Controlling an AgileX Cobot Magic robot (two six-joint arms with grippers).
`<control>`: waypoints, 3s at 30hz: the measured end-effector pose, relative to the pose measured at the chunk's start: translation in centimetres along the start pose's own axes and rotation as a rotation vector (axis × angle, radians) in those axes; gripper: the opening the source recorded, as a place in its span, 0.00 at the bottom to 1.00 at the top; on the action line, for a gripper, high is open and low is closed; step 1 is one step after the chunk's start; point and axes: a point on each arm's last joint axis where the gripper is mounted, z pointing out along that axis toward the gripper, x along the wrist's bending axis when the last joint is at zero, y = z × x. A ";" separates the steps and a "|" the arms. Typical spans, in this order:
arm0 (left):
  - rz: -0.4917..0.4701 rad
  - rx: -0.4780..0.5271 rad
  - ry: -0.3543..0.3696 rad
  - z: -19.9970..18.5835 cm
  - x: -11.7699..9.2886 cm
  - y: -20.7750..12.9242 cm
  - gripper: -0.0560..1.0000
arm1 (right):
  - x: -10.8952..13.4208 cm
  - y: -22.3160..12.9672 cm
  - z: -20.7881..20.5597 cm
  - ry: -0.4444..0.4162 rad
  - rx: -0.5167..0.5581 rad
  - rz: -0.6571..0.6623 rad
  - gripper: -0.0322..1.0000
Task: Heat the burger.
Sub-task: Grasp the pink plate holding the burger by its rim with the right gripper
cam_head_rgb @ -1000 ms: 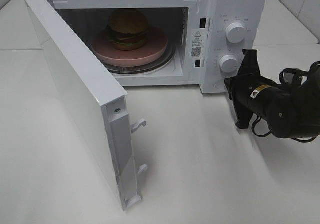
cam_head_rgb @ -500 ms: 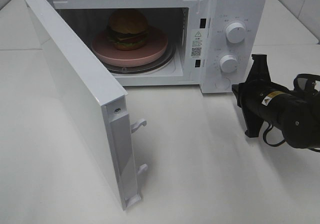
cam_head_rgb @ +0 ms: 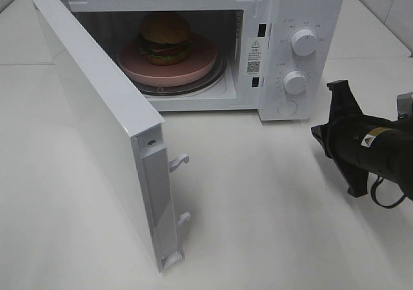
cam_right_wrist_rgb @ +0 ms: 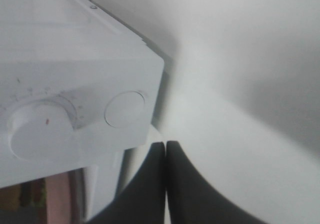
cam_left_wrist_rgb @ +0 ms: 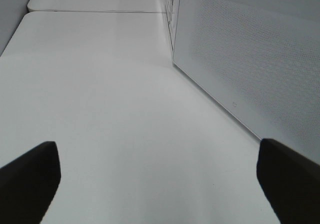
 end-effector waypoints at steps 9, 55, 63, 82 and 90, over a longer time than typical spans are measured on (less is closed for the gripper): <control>0.000 0.000 0.000 0.0 0.0 0.0 0.99 | 0.5 0.0 -2.8 -0.174 0.125 -0.447 0.05; 0.000 0.000 0.000 0.0 0.0 0.0 0.99 | 7.4 -2.5 -5.0 0.196 0.973 -2.263 0.99; 0.000 0.000 0.000 0.0 0.0 0.0 0.99 | 10.2 -4.9 -3.1 0.394 1.034 -2.519 0.99; 0.000 0.000 0.000 0.0 0.0 0.0 0.99 | 15.1 -13.6 4.8 0.605 1.121 -2.699 0.99; 0.000 0.000 0.000 0.0 0.0 0.0 0.99 | 16.7 -15.0 7.2 0.631 1.097 -2.721 0.99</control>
